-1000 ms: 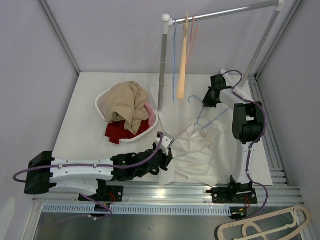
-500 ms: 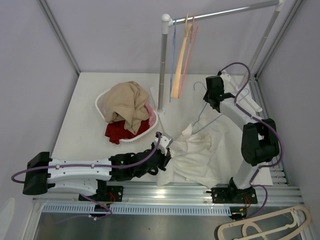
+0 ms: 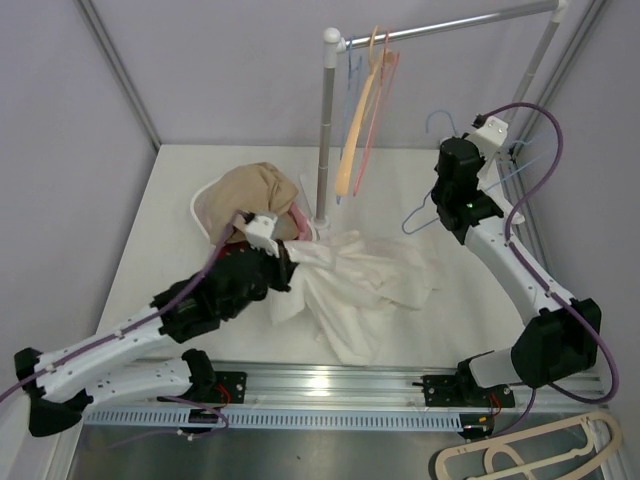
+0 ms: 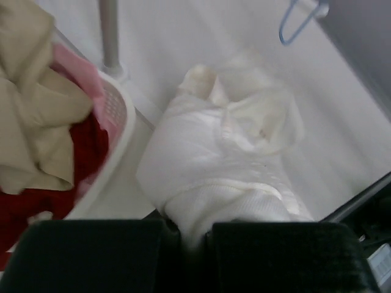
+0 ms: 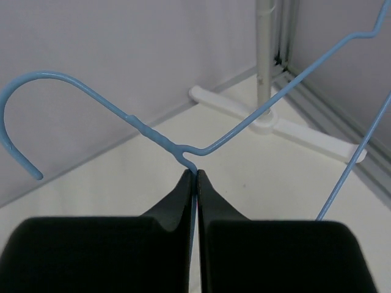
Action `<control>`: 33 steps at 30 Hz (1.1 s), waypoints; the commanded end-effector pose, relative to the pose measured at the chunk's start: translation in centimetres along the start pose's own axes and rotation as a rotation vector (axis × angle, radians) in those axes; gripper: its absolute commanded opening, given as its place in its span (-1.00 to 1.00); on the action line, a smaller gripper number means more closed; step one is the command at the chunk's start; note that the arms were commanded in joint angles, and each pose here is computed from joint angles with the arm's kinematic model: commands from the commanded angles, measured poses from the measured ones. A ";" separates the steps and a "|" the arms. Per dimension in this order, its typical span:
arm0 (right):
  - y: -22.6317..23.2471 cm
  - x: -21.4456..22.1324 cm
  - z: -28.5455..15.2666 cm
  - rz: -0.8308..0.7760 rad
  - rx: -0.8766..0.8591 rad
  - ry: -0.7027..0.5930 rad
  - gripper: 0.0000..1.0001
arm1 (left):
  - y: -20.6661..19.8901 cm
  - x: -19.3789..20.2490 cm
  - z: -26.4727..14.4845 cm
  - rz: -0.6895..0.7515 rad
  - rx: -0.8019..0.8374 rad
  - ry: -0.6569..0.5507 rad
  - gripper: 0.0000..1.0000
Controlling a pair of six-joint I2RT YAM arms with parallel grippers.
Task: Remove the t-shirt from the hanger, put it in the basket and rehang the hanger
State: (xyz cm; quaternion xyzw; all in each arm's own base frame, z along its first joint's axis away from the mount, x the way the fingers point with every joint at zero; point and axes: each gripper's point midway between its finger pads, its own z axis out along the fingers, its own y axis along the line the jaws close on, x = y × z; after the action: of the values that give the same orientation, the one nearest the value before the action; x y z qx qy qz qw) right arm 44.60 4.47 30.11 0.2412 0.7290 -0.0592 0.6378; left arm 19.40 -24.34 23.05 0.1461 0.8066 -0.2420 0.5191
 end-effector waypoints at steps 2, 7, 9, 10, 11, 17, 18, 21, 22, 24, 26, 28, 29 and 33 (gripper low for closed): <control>-2.8 -8.7 -2.8 0.131 0.105 -0.251 -1.00 | 2.4 -10.3 -5.3 -0.011 -0.053 -0.181 -0.99; -4.4 -12.6 -4.9 0.187 0.136 -0.371 -1.00 | 1.0 -22.1 -8.7 0.003 -0.050 -0.372 -0.99; -4.6 -14.0 -5.4 0.203 0.138 -0.413 -1.00 | 0.9 -26.9 -10.2 -0.011 -0.055 -0.464 -0.99; -4.7 -14.6 -5.6 0.212 0.138 -0.428 -1.00 | 1.0 -27.3 -9.5 -0.002 -0.069 -0.448 -0.99; -4.6 -15.4 -5.8 0.226 0.134 -0.451 -1.00 | 0.7 -30.5 -10.0 -0.010 -0.070 -0.501 -0.99; -3.1 -20.4 -6.8 0.256 0.081 -0.544 -1.00 | 5.4 -36.9 -8.7 -0.102 -0.175 -0.544 -0.99; -2.9 -20.6 -6.6 0.257 0.080 -0.553 -1.00 | 5.6 -38.4 -8.4 -0.110 -0.166 -0.564 -0.99; -2.5 -21.6 -6.5 0.259 0.082 -0.612 -1.00 | 8.3 -39.0 -6.0 -0.152 -0.188 -0.536 -0.97; -2.4 -22.2 -6.5 0.260 0.085 -0.638 -1.00 | 8.8 -39.5 -5.7 -0.177 -0.177 -0.545 -0.98; -1.5 -21.9 -5.5 0.241 0.085 -0.642 -1.00 | 10.9 -39.9 -3.7 -0.198 -0.164 -0.524 -0.97; -1.2 -22.8 -5.4 0.248 0.088 -0.679 -1.00 | 11.8 -41.4 -4.1 -0.210 -0.155 -0.560 -0.99; -0.4 -22.7 -4.7 0.244 0.080 -0.701 -1.00 | 12.2 -42.0 -3.3 -0.213 -0.129 -0.568 -0.99; -0.2 -23.3 -4.7 0.246 0.078 -0.716 -1.00 | 12.5 -42.5 -3.6 -0.207 -0.118 -0.591 -0.99; 1.2 -23.9 -4.0 0.258 0.054 -0.748 -1.00 | 10.4 -46.2 -6.5 -0.138 -0.016 -0.741 -0.98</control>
State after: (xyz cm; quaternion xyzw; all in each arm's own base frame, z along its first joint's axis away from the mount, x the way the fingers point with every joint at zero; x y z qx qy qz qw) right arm 44.83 0.75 49.14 0.2824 0.4837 -0.1200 0.8197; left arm 43.90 -10.60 54.43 -0.0620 0.7003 -0.2385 0.6700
